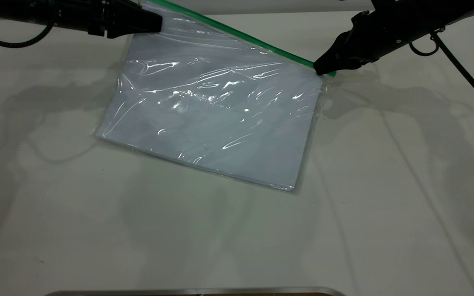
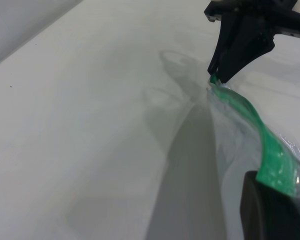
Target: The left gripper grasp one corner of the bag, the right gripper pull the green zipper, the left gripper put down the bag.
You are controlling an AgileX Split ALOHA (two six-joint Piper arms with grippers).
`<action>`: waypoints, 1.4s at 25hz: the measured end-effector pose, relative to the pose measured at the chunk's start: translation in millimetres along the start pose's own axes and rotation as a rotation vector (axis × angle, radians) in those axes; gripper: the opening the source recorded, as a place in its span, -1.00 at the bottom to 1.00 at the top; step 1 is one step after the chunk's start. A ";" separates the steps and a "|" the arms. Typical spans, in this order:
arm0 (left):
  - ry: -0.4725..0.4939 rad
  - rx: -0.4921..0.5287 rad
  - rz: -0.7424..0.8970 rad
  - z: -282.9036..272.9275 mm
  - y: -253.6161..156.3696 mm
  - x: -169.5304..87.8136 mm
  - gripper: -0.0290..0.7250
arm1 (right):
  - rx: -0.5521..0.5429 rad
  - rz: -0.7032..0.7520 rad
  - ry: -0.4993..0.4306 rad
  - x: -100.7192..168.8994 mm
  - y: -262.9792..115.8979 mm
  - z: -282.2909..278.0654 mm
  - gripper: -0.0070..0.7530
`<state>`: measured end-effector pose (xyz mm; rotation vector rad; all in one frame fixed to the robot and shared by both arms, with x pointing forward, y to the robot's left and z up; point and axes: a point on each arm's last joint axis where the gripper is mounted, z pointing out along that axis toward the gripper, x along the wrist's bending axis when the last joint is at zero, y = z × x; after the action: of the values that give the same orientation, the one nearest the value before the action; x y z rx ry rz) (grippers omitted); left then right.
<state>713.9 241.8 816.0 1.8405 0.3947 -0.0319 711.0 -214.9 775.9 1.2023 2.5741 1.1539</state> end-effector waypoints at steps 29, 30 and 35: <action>0.026 0.162 -0.459 13.0 7.8 -7.8 0.20 | -0.341 -0.117 0.141 68.4 144.6 -156.1 0.26; 0.032 0.144 -0.436 1.7 23.7 -8.0 0.27 | -0.350 -0.121 0.150 77.3 152.7 -171.2 0.26; 0.100 0.046 -0.316 -68.4 112.8 -21.6 0.35 | -0.355 -0.183 0.186 134.8 182.7 -257.9 0.26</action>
<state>713.4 272.2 946.2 1.8134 0.7578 -0.1669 640.7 -202.6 1111.9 0.8004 2.3917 1.6549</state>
